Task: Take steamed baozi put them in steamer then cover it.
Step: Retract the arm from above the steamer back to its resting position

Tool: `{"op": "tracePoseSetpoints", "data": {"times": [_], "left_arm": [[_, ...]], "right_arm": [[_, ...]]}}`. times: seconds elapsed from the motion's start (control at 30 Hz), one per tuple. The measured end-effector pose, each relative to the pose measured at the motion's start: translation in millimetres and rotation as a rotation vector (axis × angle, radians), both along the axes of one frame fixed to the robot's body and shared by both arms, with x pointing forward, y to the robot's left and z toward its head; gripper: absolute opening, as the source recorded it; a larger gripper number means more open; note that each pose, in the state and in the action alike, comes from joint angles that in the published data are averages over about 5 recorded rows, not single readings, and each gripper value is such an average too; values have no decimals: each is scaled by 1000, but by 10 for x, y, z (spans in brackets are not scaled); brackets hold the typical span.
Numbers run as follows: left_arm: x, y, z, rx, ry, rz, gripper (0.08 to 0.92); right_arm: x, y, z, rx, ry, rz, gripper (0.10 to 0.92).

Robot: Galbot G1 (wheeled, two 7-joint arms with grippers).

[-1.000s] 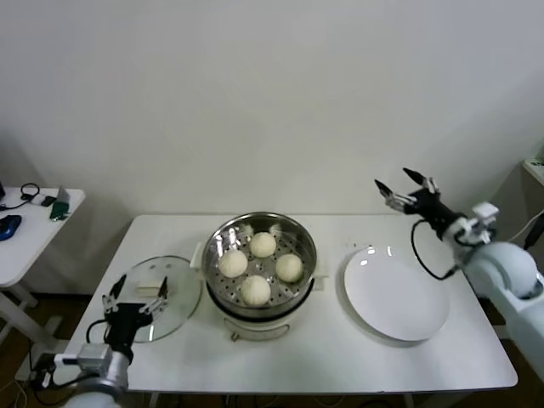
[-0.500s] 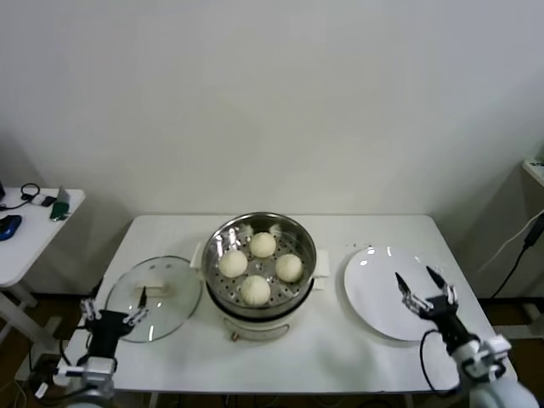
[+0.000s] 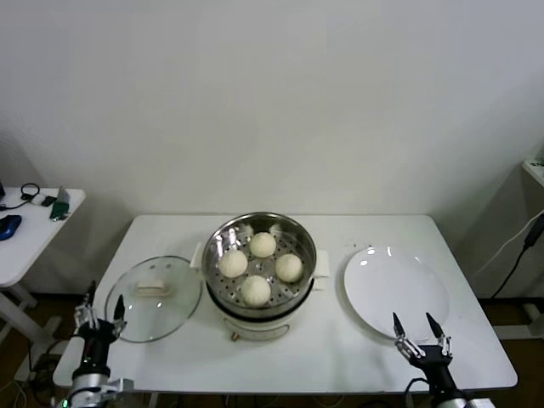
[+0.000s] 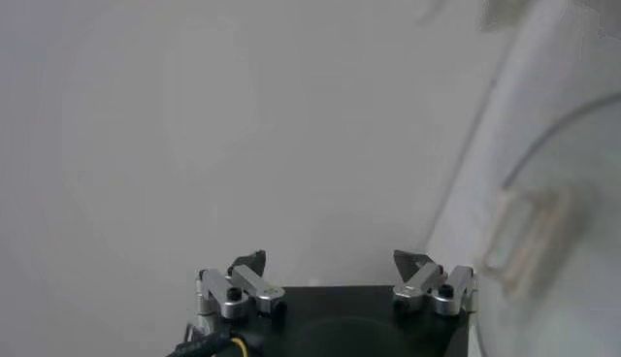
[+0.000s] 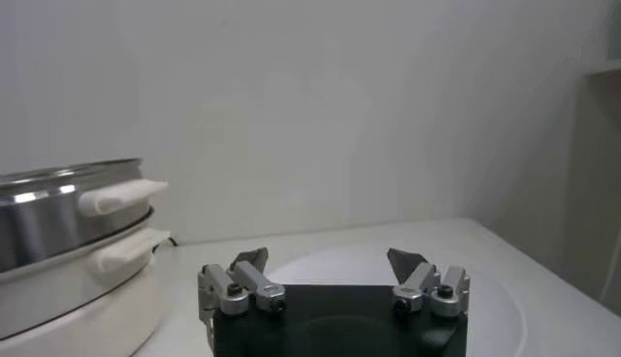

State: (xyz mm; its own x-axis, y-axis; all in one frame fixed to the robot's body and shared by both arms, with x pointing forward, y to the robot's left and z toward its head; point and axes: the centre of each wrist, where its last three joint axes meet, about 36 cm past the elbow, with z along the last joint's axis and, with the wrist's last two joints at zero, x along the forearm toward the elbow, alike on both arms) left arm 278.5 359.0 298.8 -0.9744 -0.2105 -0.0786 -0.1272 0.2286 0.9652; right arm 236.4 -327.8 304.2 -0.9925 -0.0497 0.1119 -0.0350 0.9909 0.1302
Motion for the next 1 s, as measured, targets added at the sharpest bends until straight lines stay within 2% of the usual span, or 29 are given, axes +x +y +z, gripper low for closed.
{"op": "tracePoseSetpoints", "data": {"times": [0.17,0.33,0.6,1.0], "left_arm": [[0,79,-258,95,44,-38,823],[38,117,-391,148,71,-68,823],[167,169,-485,192,99,-105,823],[451,138,-561,213,130,-130,823]], "right_arm": [[-106,123,-62,7,7,-13,823],[-183,208,-105,8,16,-17,823],[-272,255,-135,-6,27,-26,823],[-376,280,-157,-21,30,-47,823]]}}
